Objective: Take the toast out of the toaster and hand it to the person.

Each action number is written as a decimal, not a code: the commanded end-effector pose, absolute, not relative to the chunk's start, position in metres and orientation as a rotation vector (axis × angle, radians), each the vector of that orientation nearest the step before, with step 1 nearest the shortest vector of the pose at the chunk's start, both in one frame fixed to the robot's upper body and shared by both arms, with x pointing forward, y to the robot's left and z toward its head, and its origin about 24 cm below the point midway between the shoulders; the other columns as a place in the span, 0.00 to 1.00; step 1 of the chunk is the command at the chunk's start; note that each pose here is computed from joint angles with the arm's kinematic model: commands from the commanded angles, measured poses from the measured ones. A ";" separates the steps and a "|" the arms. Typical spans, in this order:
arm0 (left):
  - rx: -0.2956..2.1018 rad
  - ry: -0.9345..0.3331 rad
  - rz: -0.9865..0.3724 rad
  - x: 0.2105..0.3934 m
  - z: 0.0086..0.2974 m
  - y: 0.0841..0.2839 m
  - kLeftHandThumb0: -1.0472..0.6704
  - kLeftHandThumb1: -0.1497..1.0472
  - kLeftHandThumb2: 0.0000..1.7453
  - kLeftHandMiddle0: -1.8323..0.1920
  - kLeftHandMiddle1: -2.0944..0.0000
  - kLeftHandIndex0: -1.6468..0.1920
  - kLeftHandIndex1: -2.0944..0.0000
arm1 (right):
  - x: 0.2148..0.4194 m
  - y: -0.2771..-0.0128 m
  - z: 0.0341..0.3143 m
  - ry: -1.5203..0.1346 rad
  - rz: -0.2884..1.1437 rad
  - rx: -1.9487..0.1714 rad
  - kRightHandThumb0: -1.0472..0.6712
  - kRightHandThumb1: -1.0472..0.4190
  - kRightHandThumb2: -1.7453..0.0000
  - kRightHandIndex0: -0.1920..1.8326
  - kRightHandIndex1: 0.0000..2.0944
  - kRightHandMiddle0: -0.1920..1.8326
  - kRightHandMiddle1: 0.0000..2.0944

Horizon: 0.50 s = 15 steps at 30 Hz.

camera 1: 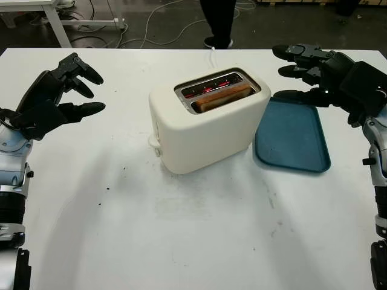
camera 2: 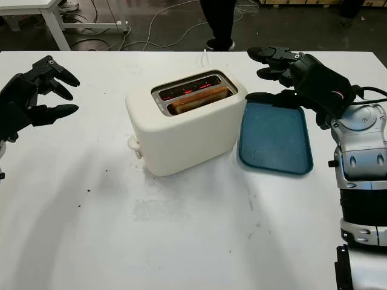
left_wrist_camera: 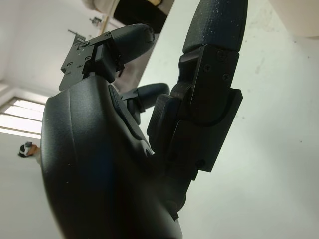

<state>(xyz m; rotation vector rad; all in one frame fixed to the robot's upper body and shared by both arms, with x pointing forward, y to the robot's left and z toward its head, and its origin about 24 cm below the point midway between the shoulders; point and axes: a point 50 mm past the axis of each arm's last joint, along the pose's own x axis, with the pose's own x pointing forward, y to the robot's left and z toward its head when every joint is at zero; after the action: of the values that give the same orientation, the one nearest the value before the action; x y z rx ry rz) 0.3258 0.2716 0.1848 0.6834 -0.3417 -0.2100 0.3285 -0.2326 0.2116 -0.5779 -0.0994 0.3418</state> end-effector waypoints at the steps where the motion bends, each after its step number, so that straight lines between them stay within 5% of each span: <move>1: 0.680 -0.357 -0.205 0.325 0.187 0.271 0.00 0.89 0.13 0.85 0.22 0.85 0.26 | 0.328 -0.231 0.218 -0.114 0.349 -0.576 0.22 0.17 1.00 0.09 0.27 0.24 0.00; 15: 0.689 -0.359 -0.206 0.325 0.187 0.271 0.00 0.89 0.13 0.86 0.22 0.86 0.26 | 0.328 -0.231 0.218 -0.119 0.347 -0.590 0.20 0.17 1.00 0.09 0.28 0.25 0.00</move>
<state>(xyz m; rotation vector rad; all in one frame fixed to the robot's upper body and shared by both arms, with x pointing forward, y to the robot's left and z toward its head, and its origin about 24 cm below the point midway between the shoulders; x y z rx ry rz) 0.3258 0.2716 0.1848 0.6835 -0.3418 -0.2100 0.3285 -0.2326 0.2115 -0.5789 -0.0987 0.3423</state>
